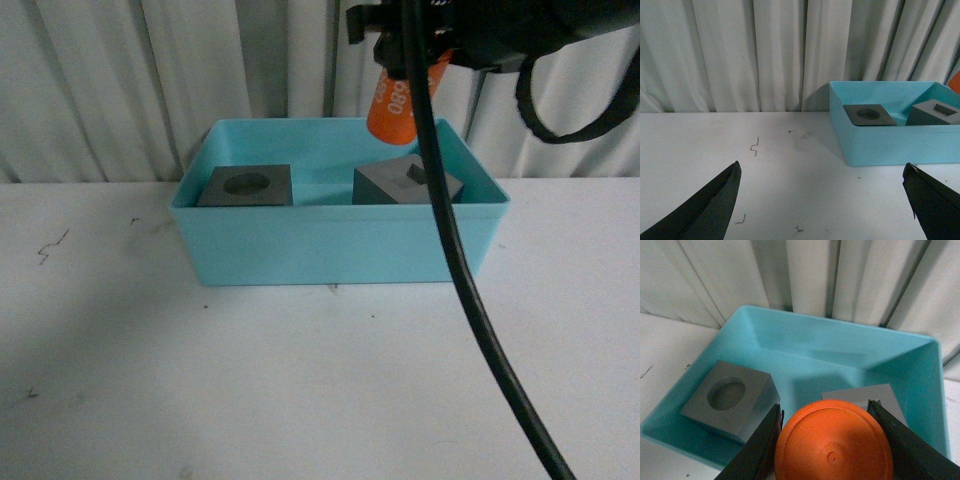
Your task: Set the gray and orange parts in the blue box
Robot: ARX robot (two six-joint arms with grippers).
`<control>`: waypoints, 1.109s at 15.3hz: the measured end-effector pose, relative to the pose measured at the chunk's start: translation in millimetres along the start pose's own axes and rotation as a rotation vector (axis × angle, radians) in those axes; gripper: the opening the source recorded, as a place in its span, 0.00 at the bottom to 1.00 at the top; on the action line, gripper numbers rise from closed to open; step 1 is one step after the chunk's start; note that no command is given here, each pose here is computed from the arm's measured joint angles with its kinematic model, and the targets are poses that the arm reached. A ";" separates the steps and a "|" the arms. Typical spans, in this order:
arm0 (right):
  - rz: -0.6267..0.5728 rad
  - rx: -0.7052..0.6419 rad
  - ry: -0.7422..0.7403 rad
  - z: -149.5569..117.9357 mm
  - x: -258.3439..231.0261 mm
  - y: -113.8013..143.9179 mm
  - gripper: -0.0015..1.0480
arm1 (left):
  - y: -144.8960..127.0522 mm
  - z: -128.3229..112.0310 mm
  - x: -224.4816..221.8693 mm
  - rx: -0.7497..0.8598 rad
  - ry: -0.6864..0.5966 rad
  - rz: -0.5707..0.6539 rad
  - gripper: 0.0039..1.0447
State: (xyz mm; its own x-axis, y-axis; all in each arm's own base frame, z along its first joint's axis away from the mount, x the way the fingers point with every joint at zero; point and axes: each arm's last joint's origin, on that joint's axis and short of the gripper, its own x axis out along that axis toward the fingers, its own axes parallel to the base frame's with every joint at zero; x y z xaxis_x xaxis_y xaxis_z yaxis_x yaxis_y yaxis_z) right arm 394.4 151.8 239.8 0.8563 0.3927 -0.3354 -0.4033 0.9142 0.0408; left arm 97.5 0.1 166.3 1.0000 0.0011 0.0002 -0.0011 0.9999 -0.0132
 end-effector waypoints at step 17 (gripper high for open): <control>0.001 -0.022 0.183 -53.1 106.5 41.1 0.45 | 0.0 0.0 0.0 0.000 0.000 0.000 0.94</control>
State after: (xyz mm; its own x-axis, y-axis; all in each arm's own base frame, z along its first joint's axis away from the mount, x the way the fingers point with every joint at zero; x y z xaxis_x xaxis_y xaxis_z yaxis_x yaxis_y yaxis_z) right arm 451.9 225.9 155.7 0.7836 0.3671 -0.5012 -0.4130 0.9105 0.0213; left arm 97.5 0.1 166.3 1.0000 0.0011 0.0002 -0.0011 0.9999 -0.0132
